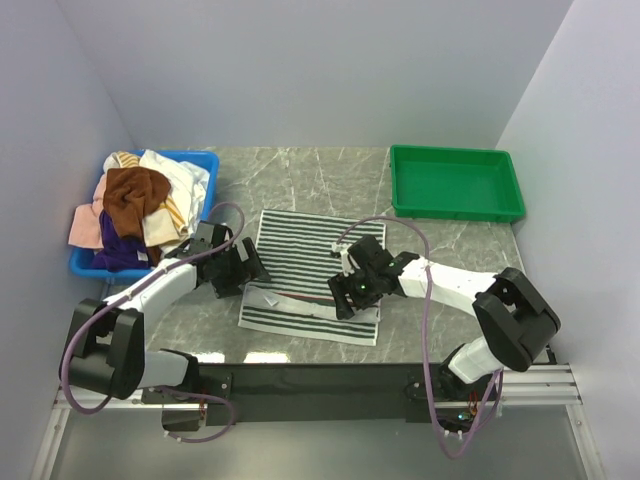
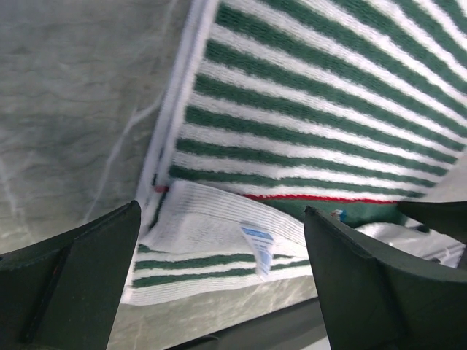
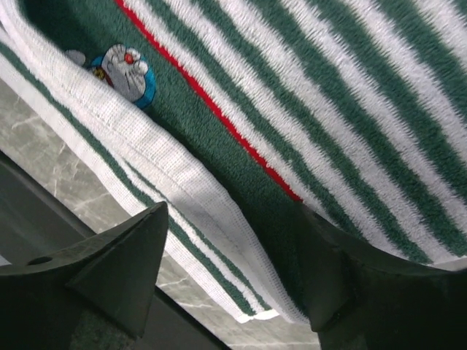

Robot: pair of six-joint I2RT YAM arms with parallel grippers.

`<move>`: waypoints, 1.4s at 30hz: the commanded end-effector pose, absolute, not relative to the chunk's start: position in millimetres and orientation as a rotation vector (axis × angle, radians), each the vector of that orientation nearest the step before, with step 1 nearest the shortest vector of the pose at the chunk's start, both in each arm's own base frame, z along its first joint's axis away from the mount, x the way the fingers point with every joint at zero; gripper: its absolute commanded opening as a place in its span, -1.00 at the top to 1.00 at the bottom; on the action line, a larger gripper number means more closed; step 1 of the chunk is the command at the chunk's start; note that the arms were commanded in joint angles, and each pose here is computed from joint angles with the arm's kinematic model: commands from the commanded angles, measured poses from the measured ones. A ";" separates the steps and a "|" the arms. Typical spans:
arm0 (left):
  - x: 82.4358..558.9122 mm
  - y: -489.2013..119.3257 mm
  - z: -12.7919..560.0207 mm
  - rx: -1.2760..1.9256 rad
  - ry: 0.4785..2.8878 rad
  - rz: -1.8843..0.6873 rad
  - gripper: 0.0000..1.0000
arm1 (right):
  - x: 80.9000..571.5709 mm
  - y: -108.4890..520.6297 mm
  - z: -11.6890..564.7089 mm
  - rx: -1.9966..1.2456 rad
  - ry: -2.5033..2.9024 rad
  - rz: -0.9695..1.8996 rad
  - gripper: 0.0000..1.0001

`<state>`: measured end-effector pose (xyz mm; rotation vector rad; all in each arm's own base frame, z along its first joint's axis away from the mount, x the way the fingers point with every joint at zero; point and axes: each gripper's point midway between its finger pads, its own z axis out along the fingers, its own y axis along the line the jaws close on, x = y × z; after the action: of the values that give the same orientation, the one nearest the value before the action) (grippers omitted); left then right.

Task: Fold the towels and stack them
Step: Fold the towel

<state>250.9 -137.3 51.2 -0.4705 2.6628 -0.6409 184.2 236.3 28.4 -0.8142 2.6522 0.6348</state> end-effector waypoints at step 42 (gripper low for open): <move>279.9 -135.2 164.8 -0.294 2.284 -0.573 -0.91 | 196.4 376.9 118.8 -0.842 2.376 1.053 0.22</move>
<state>287.6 -145.3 179.1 -0.2338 2.2455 -0.6362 178.2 349.6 115.5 -0.9256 2.4126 1.0238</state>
